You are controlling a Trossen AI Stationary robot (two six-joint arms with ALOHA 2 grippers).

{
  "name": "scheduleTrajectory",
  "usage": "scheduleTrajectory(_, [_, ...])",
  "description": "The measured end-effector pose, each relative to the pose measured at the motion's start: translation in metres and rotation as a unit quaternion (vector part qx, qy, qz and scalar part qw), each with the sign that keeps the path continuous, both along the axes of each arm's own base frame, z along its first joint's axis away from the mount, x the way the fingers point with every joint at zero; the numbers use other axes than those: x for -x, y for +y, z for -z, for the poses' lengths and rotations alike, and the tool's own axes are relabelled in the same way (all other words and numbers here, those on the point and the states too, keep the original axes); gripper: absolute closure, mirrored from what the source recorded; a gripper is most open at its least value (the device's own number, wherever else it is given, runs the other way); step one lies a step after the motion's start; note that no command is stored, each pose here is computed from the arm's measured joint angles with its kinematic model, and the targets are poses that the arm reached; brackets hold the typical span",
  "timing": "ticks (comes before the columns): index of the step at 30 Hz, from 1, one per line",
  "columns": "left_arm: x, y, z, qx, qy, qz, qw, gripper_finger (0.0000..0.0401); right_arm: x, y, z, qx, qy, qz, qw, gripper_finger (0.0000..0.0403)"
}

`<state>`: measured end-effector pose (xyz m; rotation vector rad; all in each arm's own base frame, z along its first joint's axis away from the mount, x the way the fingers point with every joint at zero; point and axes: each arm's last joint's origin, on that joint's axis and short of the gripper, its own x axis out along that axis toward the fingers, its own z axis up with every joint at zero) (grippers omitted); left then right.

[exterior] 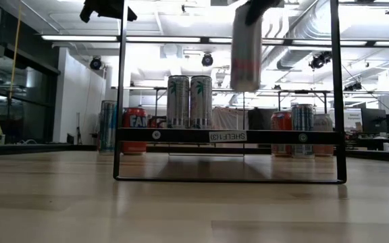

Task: Place canned beverage on shelf
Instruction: Put the white-pink soda can on the shelf aligned with the other white-pink soda can

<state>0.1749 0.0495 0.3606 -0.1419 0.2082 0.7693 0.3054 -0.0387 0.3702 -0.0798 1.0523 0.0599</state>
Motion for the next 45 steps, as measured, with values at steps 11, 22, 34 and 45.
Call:
scheduleTrajectory(11, [0.0, 0.0, 0.0, 0.0, 0.0, 0.0, 1.0, 0.0401, -0.065, 0.002, 0.067, 0.043, 0.051, -0.056, 0.996, 0.0164])
scheduleTrajectory(22, [0.0, 0.0, 0.0, 0.0, 0.0, 0.0, 1.0, 0.0401, -0.068, -0.008, 0.068, 0.007, 0.027, -0.027, 0.999, 0.0164])
scheduleTrajectory(34, [0.0, 0.0, 0.001, 0.001, 0.006, 0.0, 1.0, 0.0401, -0.066, -0.008, 0.068, 0.004, 0.033, -0.025, 0.999, 0.0112])
scheduleTrajectory(45, [0.0, 0.0, 0.001, 0.001, 0.006, 0.0, 1.0, 0.0401, -0.066, -0.008, 0.068, 0.006, 0.033, -0.028, 0.999, 0.0108])
